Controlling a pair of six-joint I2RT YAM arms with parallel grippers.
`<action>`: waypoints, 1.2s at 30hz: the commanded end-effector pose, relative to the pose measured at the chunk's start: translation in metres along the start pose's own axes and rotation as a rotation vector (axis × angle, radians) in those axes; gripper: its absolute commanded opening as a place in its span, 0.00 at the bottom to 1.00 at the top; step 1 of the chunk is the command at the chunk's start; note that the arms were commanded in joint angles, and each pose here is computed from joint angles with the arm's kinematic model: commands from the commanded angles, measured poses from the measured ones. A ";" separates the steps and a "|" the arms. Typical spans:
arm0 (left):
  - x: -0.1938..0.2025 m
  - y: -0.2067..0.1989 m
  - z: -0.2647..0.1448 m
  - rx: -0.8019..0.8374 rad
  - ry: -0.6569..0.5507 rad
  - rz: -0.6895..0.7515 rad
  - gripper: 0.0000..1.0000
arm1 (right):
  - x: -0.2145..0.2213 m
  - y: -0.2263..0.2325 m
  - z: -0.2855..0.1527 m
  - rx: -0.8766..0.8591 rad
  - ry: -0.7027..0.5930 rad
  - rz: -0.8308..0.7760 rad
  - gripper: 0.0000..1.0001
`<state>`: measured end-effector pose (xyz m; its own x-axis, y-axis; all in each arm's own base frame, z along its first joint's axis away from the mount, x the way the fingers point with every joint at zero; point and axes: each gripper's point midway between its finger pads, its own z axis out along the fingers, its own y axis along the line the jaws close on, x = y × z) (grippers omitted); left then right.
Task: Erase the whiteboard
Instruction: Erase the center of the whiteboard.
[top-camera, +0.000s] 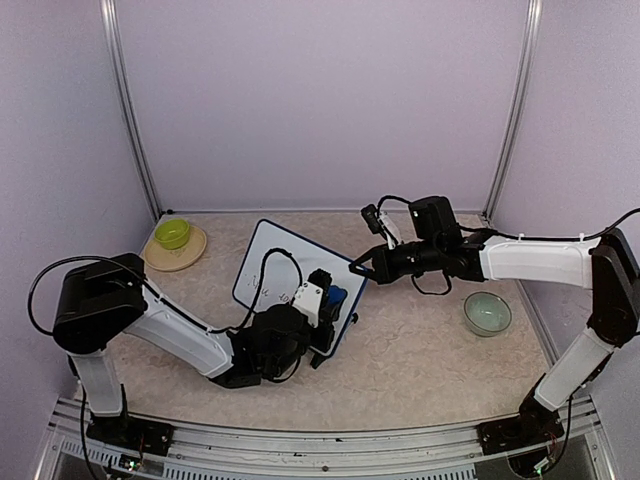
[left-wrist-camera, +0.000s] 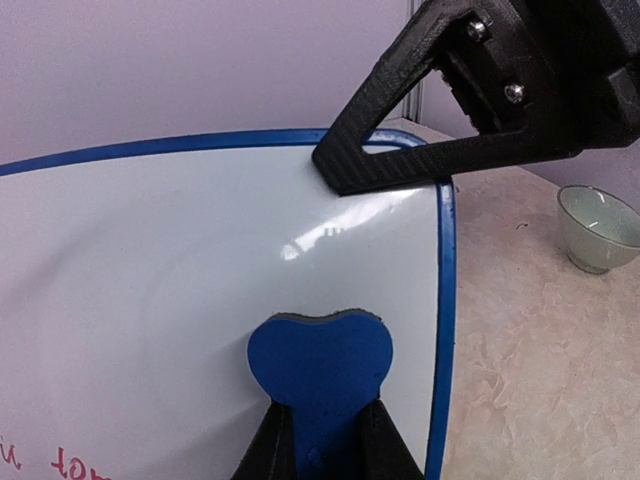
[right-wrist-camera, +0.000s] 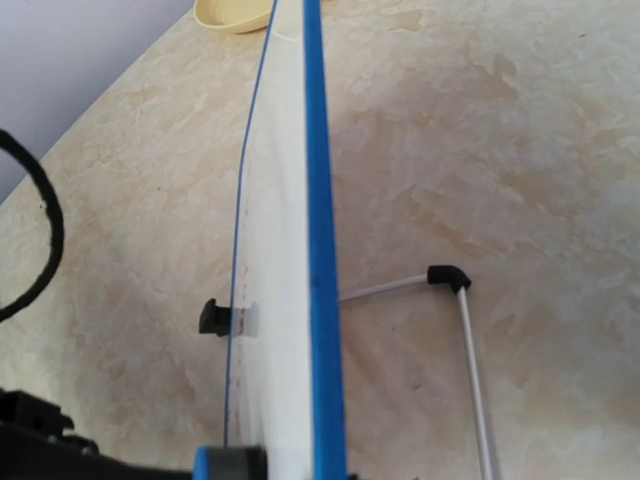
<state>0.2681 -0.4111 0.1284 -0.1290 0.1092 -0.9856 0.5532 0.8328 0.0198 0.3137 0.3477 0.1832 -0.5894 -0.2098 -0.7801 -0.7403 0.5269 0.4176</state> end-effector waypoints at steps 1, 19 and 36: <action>0.009 -0.030 0.007 0.067 0.026 0.039 0.15 | 0.066 0.016 0.013 -0.075 0.212 -0.031 0.00; 0.029 0.083 0.008 -0.294 0.111 0.066 0.14 | 0.066 0.016 0.006 -0.061 0.209 -0.039 0.00; -0.002 0.213 -0.033 -0.465 0.089 -0.043 0.14 | 0.058 0.016 0.003 -0.040 0.200 -0.048 0.00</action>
<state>0.3559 -0.2406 0.1382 -0.1992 0.1036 -0.9745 0.1001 0.9913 0.0850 0.3014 0.3529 0.1931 -0.5641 -0.2244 -0.7946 -0.7708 0.4881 0.4094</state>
